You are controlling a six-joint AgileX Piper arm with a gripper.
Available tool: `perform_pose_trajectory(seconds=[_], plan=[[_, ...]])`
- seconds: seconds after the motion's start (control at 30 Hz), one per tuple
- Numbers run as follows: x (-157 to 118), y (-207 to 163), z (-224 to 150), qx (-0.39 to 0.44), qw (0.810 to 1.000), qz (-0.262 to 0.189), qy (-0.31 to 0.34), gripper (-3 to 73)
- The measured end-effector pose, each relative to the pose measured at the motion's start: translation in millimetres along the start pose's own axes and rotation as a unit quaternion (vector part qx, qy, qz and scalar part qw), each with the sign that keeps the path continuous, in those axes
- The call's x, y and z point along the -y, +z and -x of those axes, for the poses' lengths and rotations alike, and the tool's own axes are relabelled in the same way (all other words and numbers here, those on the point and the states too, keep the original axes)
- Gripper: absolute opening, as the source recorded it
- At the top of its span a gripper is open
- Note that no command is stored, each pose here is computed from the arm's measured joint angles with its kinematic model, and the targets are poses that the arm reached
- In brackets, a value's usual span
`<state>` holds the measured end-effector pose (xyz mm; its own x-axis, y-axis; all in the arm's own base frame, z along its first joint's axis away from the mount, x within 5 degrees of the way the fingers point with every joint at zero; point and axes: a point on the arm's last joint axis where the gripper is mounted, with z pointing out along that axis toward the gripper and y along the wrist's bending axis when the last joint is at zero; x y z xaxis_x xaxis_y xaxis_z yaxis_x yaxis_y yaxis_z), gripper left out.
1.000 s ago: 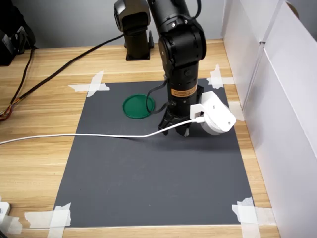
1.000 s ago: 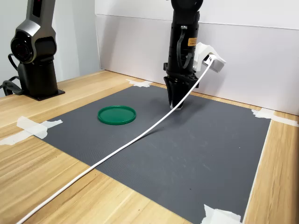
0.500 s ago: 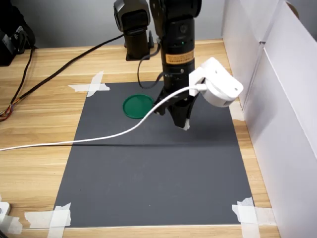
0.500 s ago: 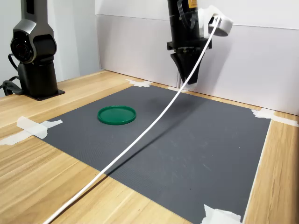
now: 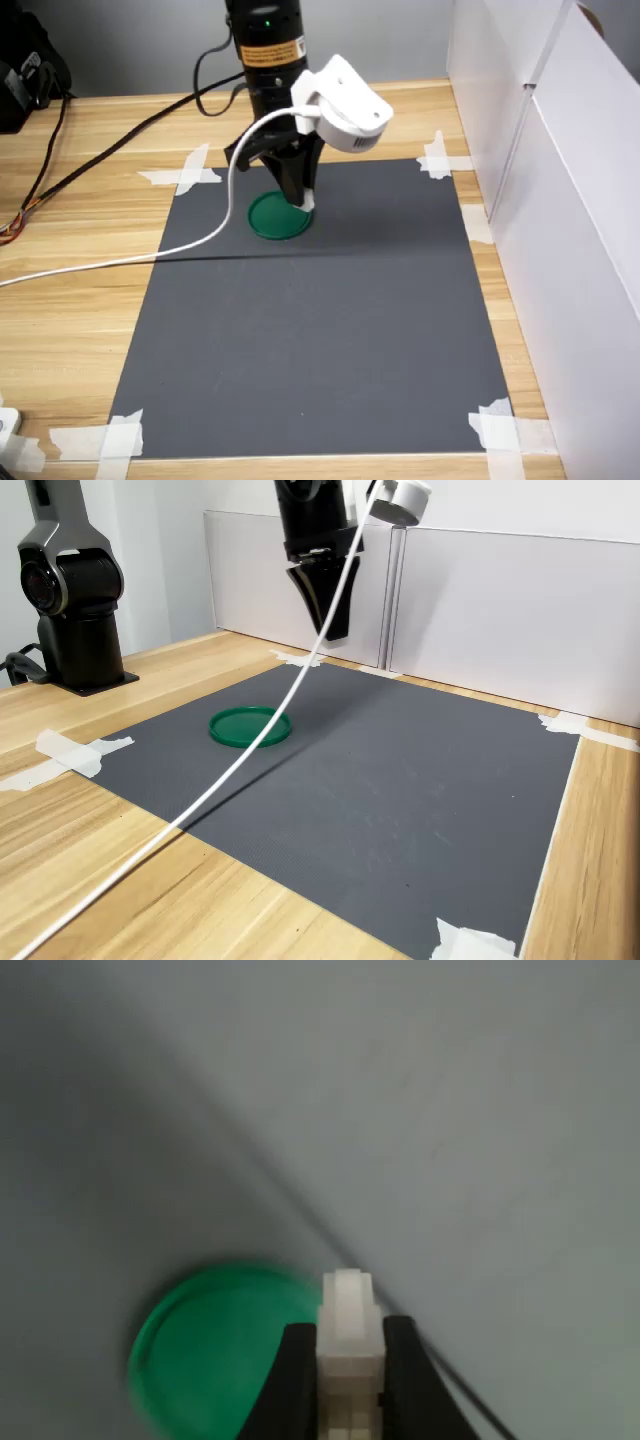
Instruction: Grasp a white terminal and put it in the green lid.
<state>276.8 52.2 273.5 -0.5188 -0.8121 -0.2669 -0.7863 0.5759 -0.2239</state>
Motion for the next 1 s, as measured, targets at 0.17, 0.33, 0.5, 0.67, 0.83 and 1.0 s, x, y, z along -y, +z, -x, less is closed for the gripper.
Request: perform_pose_trajectory(seconds=[0.17,0.33,0.5,0.67,0.83,1.0], plan=[[-14,3,-19,-0.027,0.999,0.027,0.0,10.7],[-30,12,-40,-0.058,0.997,0.044,-0.001,10.7],[-39,24,-55,-0.084,0.996,0.041,-0.011,10.7],[-41,30,-58,-0.076,0.997,0.027,-0.013,10.7],[-37,33,-55,-0.057,0.998,0.006,-0.008,10.6],[-35,44,-54,-0.068,0.998,0.013,-0.009,10.6]])
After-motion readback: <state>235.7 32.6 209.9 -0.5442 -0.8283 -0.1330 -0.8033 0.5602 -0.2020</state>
